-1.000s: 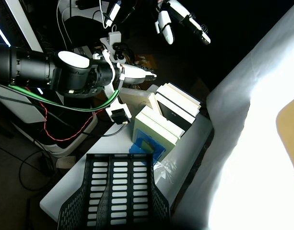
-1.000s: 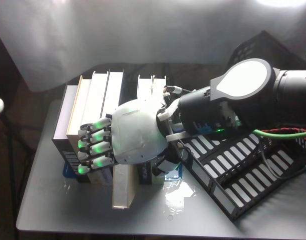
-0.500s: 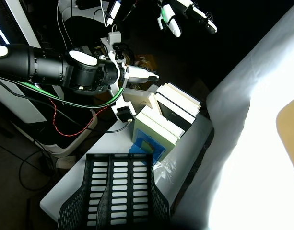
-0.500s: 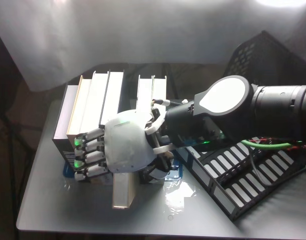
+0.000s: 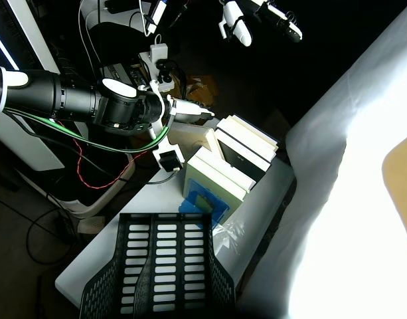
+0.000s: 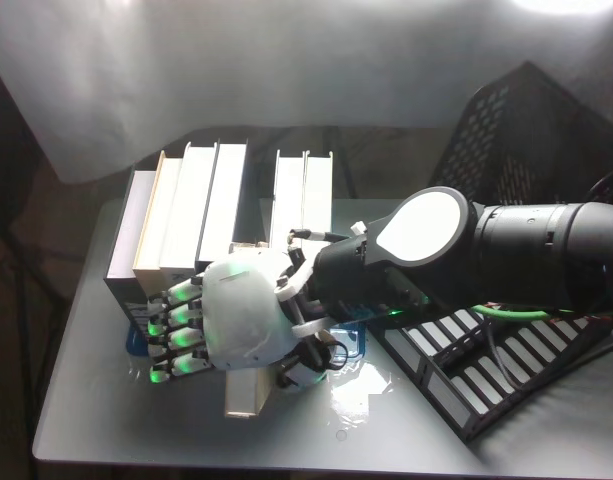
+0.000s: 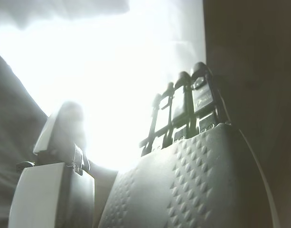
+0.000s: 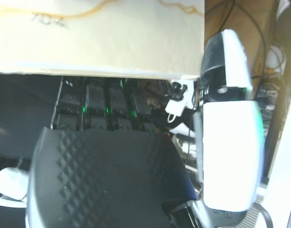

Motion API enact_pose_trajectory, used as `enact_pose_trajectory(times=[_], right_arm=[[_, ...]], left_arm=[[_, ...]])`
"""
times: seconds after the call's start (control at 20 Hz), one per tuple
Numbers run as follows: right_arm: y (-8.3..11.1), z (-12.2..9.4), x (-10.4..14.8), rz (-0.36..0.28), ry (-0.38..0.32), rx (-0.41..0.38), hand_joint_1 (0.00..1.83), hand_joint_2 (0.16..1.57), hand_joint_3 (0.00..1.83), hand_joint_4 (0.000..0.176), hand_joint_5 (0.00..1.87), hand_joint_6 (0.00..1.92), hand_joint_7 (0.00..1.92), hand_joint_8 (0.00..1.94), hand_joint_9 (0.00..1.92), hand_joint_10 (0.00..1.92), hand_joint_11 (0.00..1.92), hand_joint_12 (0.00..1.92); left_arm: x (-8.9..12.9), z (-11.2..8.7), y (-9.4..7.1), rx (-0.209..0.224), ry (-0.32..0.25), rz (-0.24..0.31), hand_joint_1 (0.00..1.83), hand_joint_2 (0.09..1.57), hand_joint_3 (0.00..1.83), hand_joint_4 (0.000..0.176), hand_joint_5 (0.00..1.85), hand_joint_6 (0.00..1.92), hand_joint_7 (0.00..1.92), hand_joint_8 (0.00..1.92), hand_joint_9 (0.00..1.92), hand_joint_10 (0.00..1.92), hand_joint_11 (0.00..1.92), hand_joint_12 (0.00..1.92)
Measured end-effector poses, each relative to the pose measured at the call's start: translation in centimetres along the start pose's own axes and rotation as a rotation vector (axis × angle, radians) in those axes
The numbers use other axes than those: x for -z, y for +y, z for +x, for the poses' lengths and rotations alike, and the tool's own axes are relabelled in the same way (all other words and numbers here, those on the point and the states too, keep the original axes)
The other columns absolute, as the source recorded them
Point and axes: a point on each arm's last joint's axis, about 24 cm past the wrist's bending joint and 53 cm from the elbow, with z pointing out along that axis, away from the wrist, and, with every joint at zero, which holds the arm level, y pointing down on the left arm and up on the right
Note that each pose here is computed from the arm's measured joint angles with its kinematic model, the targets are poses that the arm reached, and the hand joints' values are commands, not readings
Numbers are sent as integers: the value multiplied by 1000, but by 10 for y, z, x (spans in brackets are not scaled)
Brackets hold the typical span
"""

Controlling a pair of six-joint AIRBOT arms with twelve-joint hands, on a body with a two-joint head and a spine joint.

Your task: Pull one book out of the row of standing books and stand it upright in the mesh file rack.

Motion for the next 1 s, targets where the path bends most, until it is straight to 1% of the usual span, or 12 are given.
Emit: enact_pose_trajectory(times=[0.2, 0.3, 0.35, 0.5, 0.6, 0.65, 0.75, 0.8, 0.85, 0.9, 0.95, 1.0], right_arm=[[-2, 5, -3, 12, 9, 13, 256, 1490, 67, 0, 34, 16, 26, 8, 0, 0, 0, 0], [-4, 13, -5, 23, 21, 16, 359, 1492, 32, 0, 82, 31, 70, 17, 0, 0, 0, 0], [-4, 16, -6, 24, 26, 13, 590, 1391, 0, 0, 173, 64, 166, 46, 63, 27, 0, 0], [-5, 17, -6, 27, 28, 18, 809, 1222, 0, 0, 177, 37, 159, 17, 43, 17, 0, 0], [-8, 17, -5, 34, 29, 17, 699, 1361, 24, 0, 316, 38, 299, 12, 162, 70, 0, 481], [-8, 17, -5, 34, 29, 17, 644, 1407, 22, 0, 457, 99, 467, 57, 314, 164, 0, 979], [-7, 17, -6, 31, 28, 12, 944, 1314, 0, 0, 549, 234, 642, 54, 387, 490, 0, 1289], [-5, 18, -7, 27, 30, 9, 1014, 1312, 10, 0, 596, 1257, 755, 87, 463, 631, 0, 1518], [-2, 19, -8, 21, 30, 5, 1074, 1267, 0, 0, 703, 1340, 922, 157, 621, 753, 0, 1733], [-1, 20, -9, 18, 32, 6, 1142, 1229, 3, 0, 760, 1386, 835, 969, 688, 870, 64, 1883], [0, 22, -10, 16, 35, 4, 1012, 1256, 9, 0, 731, 1400, 879, 1018, 794, 1189, 469, 1913], [0, 24, -11, 15, 38, 6, 1014, 1244, 1, 0, 762, 1359, 1023, 1020, 952, 1288, 743, 1919]], left_arm=[[1, -1, 1, -2, -4, -4, 64, 1307, 0, 0, 0, 0, 0, 0, 0, 0, 0, 0], [1, -1, 1, -4, 1, -2, 3, 1283, 0, 0, 0, 0, 0, 0, 0, 0, 0, 0], [2, -1, 1, -4, 0, -3, 0, 1287, 0, 0, 0, 0, 0, 0, 0, 0, 0, 0], [2, -2, 0, -5, -3, 1, 0, 1287, 0, 0, 5, 2, 0, 0, 0, 0, 0, 0], [2, -2, -1, -5, -4, 5, 23, 1297, 0, 0, 8, 3, 0, 0, 0, 0, 0, 0], [2, -3, -1, -5, -5, 5, 4, 1314, 0, 0, 1, 0, 0, 0, 0, 0, 0, 0], [2, -1, -2, -6, 0, 7, 0, 1319, 2, 0, 0, 0, 0, 0, 0, 0, 0, 0], [2, -1, -2, -6, 0, 8, 0, 1311, 0, 0, 0, 0, 0, 0, 0, 0, 0, 0], [2, -2, -2, -7, -2, 8, 0, 1301, 0, 0, 0, 0, 0, 0, 0, 0, 0, 0], [2, -3, -3, -7, -2, 9, 0, 1294, 0, 0, 0, 0, 0, 0, 0, 0, 0, 0], [2, -3, -4, -8, -4, 12, 0, 1291, 0, 0, 0, 0, 0, 0, 0, 0, 0, 0], [2, -3, -5, -7, -4, 14, 0, 1288, 0, 0, 0, 0, 0, 0, 0, 0, 0, 0]])
